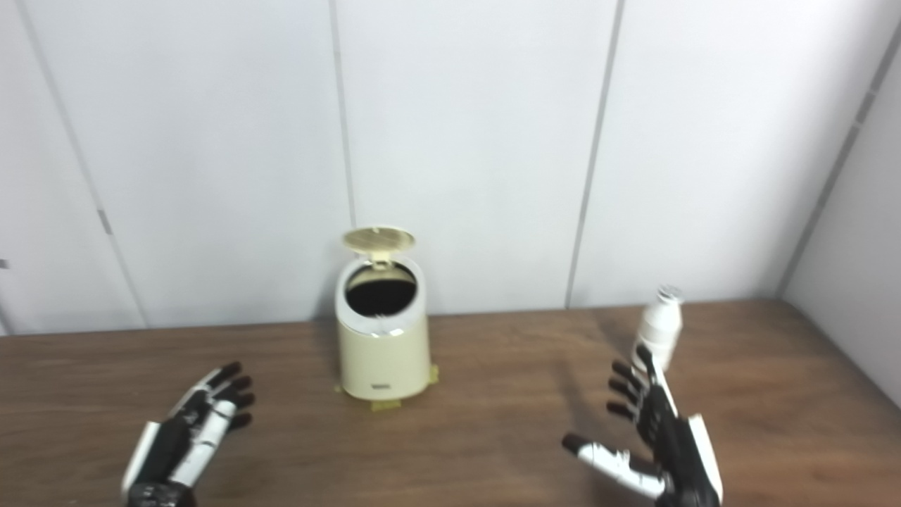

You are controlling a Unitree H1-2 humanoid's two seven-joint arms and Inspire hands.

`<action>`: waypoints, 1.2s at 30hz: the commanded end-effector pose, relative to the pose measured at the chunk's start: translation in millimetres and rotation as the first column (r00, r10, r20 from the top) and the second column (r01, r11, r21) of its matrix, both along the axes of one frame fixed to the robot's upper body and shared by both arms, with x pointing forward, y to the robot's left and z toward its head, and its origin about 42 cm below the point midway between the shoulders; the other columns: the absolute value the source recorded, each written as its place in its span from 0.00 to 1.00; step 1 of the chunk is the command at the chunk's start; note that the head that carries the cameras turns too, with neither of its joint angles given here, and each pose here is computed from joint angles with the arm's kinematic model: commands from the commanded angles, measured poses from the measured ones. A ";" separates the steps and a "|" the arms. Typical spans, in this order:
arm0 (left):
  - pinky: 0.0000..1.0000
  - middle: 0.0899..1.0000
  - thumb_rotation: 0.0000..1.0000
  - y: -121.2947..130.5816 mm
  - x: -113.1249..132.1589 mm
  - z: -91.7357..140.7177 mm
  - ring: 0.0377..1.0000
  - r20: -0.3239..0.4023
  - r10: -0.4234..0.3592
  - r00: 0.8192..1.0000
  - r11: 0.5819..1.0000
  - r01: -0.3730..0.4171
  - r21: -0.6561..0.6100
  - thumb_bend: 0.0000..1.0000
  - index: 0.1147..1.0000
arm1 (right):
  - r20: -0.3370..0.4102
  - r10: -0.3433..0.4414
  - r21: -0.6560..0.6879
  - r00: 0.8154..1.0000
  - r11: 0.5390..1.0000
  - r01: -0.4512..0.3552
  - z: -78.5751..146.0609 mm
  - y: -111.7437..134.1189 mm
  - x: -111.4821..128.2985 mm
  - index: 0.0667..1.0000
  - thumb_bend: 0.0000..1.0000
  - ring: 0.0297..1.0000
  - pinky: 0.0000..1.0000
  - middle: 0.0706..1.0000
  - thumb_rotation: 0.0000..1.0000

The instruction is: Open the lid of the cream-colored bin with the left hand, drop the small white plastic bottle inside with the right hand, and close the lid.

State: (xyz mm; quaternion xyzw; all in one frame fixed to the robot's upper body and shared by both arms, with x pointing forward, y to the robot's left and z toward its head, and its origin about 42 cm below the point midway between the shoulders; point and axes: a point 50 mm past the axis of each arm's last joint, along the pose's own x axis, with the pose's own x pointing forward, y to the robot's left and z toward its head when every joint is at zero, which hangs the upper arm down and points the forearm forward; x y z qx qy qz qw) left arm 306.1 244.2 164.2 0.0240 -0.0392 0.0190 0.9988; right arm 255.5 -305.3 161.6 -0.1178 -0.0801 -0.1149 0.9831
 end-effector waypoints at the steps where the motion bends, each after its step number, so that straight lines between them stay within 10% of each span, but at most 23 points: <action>1: 0.79 0.83 0.56 2.0 9.9 22.6 0.80 0.097 -0.007 0.995 1.000 0.007 -0.001 0.40 0.88 | 0.086 -0.013 -0.041 0.996 0.999 0.017 24.8 -3.8 1.6 0.96 0.76 0.84 0.72 0.89 0.21; 36: 0.81 0.82 0.50 36.4 12.7 49.4 0.81 0.047 -0.007 0.999 1.000 0.007 0.011 0.33 0.89 | 0.082 -0.315 -0.178 0.945 0.929 0.325 84.0 -46.2 28.0 0.97 0.77 0.84 0.80 0.89 0.15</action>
